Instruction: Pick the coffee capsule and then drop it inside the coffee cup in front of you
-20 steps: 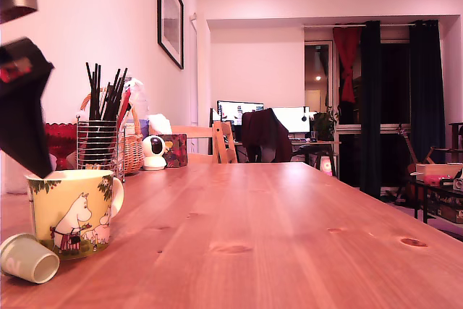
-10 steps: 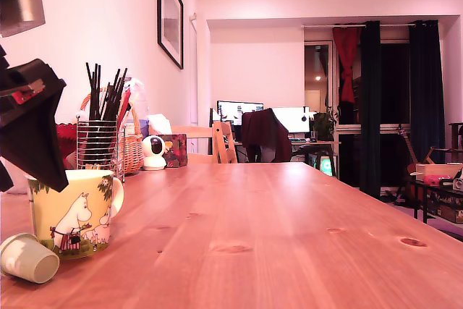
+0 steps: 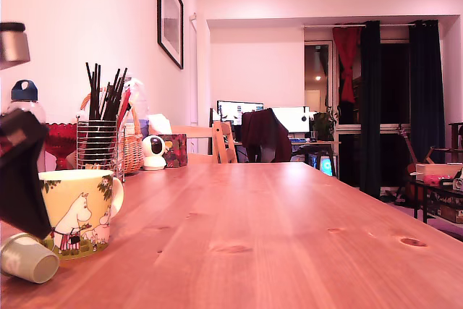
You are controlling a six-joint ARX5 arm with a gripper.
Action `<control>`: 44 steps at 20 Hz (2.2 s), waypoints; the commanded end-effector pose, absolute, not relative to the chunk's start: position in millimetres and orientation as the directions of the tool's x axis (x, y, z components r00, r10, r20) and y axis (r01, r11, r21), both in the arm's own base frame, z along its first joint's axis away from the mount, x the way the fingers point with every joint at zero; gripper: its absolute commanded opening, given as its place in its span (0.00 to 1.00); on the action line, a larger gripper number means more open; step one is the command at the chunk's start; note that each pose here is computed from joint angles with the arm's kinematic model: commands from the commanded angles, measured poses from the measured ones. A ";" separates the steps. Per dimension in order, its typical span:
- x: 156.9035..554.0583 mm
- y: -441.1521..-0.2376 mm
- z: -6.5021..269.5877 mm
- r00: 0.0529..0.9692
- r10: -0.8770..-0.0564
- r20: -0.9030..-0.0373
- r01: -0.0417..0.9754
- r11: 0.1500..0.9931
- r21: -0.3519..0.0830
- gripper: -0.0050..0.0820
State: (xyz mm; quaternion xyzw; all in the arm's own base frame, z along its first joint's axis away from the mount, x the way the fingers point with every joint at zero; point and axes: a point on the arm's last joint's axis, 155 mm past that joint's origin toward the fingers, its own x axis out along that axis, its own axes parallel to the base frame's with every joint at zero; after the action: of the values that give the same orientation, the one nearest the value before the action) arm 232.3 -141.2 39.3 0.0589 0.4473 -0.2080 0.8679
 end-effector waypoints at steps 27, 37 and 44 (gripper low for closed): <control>241.2 -144.6 1.8 0.544 -0.374 -0.751 0.514 0.856 -0.054 0.87; 239.1 -149.0 -4.8 0.519 -0.390 -0.760 0.533 0.843 -0.069 0.87; 240.0 -147.5 -5.0 0.524 -0.382 -0.761 0.540 0.840 -0.050 0.79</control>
State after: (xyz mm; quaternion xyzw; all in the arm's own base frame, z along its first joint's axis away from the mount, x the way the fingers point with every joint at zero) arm 246.5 -150.9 3.0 0.0908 0.4009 -0.2648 0.8723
